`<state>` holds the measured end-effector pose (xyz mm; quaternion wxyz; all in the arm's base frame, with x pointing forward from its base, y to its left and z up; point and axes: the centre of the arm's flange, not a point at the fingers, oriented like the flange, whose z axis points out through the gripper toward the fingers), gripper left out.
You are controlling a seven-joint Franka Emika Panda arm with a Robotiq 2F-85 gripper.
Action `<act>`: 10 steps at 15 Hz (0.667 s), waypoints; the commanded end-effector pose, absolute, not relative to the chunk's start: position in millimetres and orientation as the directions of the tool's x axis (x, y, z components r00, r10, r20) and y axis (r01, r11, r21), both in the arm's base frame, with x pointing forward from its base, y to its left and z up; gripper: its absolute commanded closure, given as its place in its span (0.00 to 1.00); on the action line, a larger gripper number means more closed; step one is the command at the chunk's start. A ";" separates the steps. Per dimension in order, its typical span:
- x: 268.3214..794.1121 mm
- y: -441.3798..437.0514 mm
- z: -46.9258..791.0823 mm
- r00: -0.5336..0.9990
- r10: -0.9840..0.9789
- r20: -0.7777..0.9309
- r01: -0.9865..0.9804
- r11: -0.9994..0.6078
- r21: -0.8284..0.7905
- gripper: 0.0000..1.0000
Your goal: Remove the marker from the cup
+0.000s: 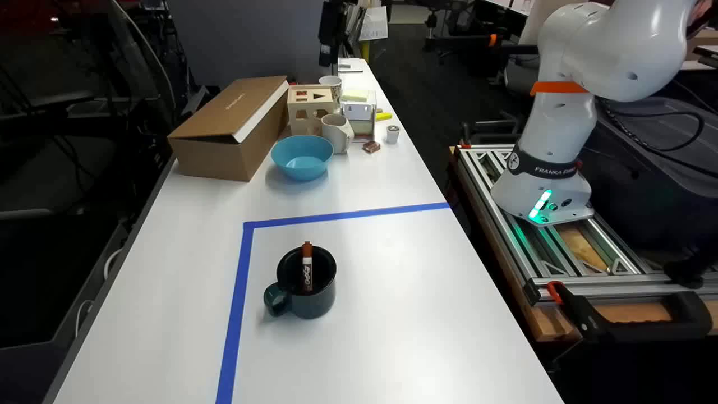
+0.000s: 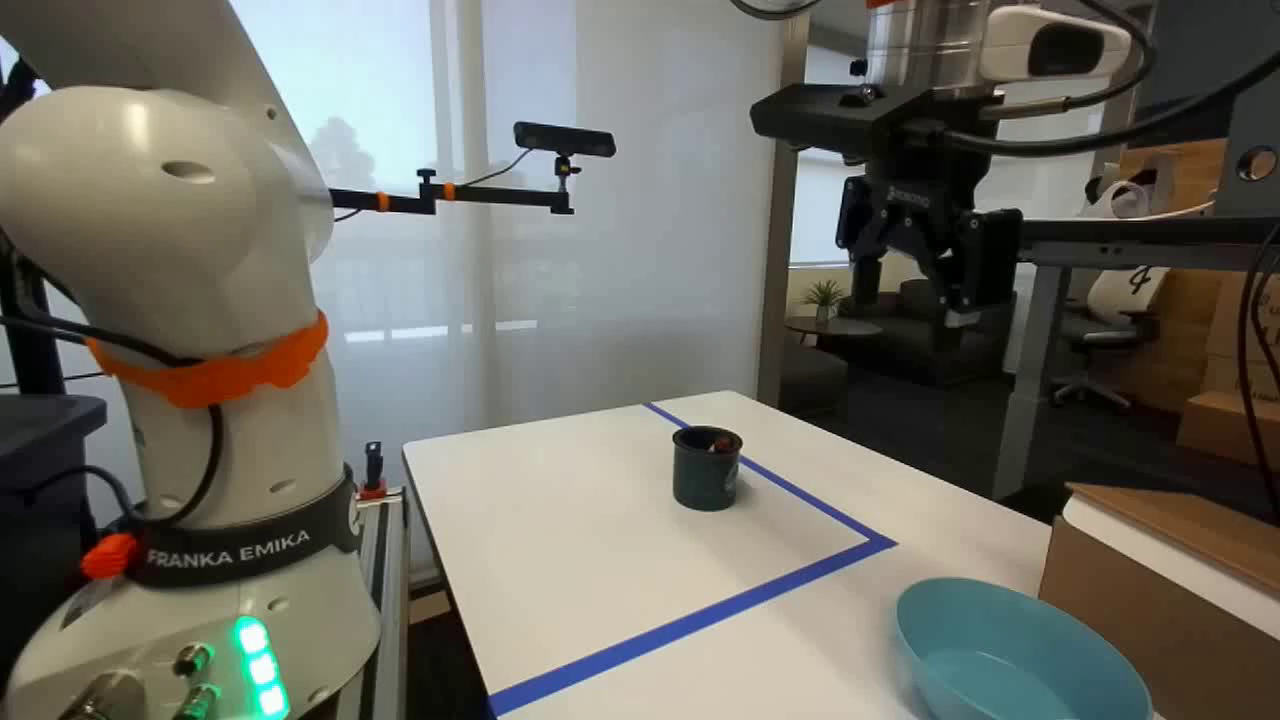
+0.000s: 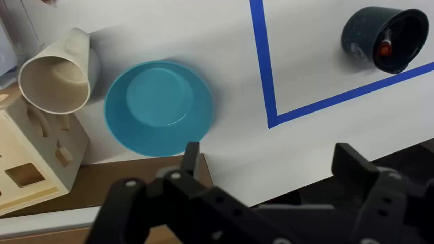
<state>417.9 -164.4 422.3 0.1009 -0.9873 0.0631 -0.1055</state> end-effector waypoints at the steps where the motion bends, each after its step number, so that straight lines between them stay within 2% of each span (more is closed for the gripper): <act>1: 418.0 -164.5 422.5 0.970 -0.146 0.196 -0.103 -0.972 -0.212 0.00; 9: 418.4 -164.8 423.5 0.969 -0.146 0.198 -0.103 -0.972 -0.212 0.00; 10: 409.5 -167.2 432.6 0.978 -0.154 0.139 -0.126 -0.974 -0.188 0.00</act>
